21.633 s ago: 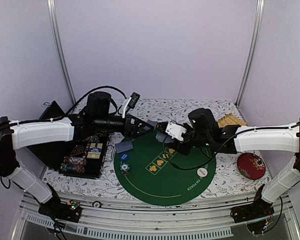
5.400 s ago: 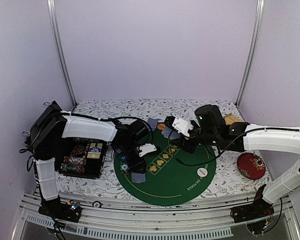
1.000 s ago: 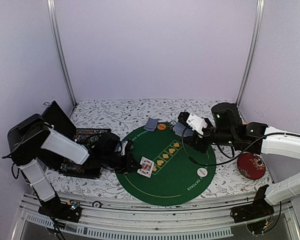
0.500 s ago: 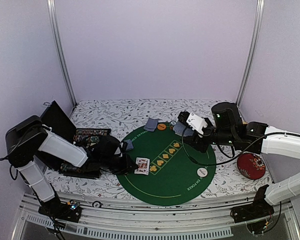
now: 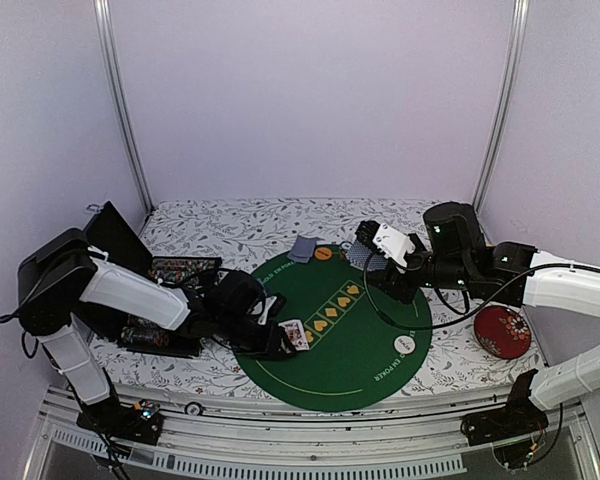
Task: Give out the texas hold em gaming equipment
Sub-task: Flop the poker card into the community card area, then adjust the poker card in the community card area.
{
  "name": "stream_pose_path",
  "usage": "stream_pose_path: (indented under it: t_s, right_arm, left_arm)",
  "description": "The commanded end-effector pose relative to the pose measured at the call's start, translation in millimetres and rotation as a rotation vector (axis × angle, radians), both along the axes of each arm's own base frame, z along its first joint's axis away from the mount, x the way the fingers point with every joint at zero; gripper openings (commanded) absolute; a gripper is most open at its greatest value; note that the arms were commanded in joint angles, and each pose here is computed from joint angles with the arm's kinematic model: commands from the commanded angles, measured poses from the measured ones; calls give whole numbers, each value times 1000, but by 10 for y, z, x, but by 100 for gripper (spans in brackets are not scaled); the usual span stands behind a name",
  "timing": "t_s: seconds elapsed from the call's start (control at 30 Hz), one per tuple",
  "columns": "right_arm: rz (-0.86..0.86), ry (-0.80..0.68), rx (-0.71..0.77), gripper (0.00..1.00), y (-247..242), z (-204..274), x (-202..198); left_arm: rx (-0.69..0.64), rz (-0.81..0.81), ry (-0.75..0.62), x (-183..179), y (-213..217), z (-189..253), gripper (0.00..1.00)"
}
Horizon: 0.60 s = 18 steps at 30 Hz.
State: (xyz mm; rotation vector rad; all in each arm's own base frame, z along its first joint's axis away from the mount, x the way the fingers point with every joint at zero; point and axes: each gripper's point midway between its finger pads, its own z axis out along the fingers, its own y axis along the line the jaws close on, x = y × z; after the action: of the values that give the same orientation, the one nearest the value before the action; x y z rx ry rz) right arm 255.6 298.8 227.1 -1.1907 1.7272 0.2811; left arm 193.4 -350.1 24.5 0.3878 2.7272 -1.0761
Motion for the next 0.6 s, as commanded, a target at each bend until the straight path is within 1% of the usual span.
stream_pose_path:
  t_s: [0.0,0.1,0.17,0.23,0.33,0.4,0.47,0.57]
  right_arm:
    - [-7,-34,41,45,15,216,39]
    - [-11,-34,38,45,-2,205,38]
    - [-12,-35,39,45,-5,204,38]
    - [-12,-33,39,45,-3,196,37]
    - [-11,-33,42,45,0,188,33]
    - [-11,-32,43,45,-4,181,31]
    - [-13,-31,49,45,-10,172,26]
    - [-11,-25,49,45,-16,146,14]
  left_arm:
    - [19,-164,53,-309,-94,-40,36]
    - [-17,-242,44,-390,-170,111,37]
    - [-35,-289,-8,-363,-212,286,38]
    - [-11,-291,-103,-178,-185,474,41]
    - [60,-213,-218,284,10,613,51]
    - [122,-198,-243,532,145,506,58]
    - [212,-208,-244,688,257,356,63]
    - [300,-286,-261,794,273,176,71]
